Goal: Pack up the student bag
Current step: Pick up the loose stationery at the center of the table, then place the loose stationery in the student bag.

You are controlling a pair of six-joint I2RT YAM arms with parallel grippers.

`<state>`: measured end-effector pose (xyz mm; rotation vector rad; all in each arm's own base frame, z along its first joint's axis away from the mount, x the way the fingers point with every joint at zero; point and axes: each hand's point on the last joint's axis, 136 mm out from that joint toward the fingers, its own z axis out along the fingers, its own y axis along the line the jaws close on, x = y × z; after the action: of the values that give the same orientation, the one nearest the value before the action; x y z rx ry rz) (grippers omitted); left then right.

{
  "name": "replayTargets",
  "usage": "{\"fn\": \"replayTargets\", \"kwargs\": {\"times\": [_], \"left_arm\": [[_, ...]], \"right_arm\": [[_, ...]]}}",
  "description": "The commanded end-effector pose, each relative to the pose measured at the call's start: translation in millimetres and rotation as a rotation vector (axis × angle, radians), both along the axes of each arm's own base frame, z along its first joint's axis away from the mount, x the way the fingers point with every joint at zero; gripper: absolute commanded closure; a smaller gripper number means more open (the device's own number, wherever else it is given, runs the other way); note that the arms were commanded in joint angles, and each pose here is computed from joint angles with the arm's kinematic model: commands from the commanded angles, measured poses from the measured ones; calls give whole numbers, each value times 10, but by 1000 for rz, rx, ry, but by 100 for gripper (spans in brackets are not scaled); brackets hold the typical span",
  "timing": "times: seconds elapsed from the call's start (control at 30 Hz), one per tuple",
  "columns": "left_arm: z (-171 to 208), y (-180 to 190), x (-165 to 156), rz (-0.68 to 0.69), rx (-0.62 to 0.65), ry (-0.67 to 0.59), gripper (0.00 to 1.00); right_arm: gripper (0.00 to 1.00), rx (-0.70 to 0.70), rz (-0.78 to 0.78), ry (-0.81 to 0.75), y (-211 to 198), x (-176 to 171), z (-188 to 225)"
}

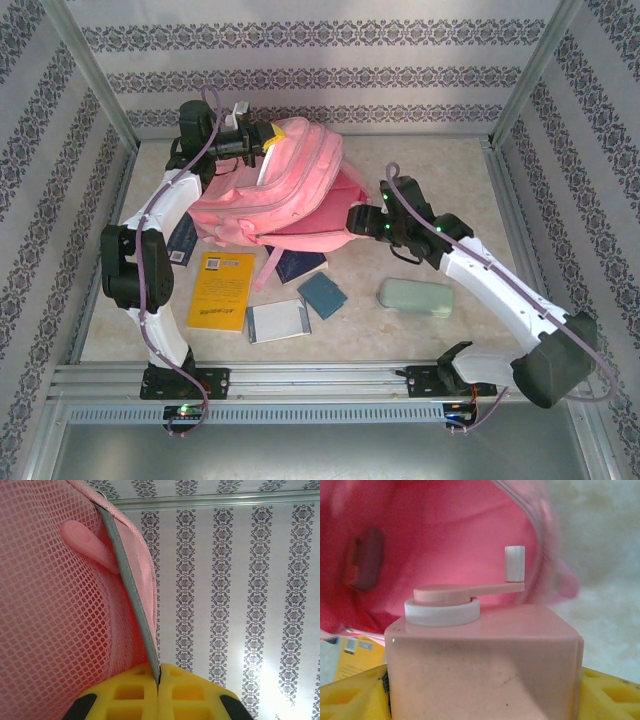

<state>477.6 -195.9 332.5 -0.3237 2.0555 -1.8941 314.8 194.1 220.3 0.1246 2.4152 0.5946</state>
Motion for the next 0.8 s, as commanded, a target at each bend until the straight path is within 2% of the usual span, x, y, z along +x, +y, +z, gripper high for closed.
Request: {"fn": "replayTargets", "kwargs": {"times": [0.0, 0.17, 0.4, 0.6, 0.77], "left_arm": [[495, -25, -212, -23, -5, -173, 100], [545, -40, -217, -26, -17, -179, 100], [628, -159, -250, -60, -42, -189, 100], [632, -249, -264, -82, -45, -191, 100], [638, -294, -266, -96, -50, -195, 100]], "right_arm": [[29, 125, 40, -102, 290, 345, 344], [29, 234, 15, -83, 510, 702, 183], [28, 422, 56, -59, 993, 1121, -8], [21, 537, 118, -61, 1535, 1334, -74], [19, 646, 68, -29, 1865, 1513, -249]]}}
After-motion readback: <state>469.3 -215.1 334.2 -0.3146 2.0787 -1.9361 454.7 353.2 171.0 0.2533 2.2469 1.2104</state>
